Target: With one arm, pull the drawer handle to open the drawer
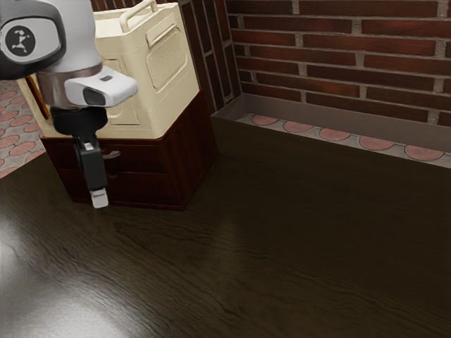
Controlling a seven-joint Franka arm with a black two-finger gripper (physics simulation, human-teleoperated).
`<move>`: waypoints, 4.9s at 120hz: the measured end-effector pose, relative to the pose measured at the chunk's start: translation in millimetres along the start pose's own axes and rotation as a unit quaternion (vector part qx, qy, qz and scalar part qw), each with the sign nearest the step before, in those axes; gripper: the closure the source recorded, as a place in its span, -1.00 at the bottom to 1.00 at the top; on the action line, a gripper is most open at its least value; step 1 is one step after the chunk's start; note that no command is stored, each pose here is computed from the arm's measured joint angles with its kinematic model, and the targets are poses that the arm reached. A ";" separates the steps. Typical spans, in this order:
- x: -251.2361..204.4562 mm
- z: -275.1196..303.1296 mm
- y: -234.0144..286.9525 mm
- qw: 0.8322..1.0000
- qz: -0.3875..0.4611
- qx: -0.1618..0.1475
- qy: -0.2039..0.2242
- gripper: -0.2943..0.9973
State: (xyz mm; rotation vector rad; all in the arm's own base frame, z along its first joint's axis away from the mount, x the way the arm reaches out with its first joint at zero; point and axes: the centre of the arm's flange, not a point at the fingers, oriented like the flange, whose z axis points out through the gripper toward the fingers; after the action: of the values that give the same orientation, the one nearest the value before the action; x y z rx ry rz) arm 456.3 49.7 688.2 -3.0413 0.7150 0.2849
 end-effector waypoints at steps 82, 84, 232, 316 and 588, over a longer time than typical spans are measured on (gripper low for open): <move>-129.1 -3.4 -123.4 0.998 0.037 0.012 0.045 -0.54; -131.7 -2.1 -127.0 0.998 0.040 0.012 0.045 -0.54; -123.1 77.5 -238.1 0.843 0.455 0.251 0.138 -0.30; -88.0 117.7 -268.0 0.846 0.432 0.242 0.197 -0.15; -150.1 159.7 -235.3 0.858 0.376 0.238 0.258 0.67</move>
State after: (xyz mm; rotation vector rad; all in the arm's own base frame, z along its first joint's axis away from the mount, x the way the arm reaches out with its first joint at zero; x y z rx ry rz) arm 400.4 334.0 549.1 -2.2204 1.6812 -0.6513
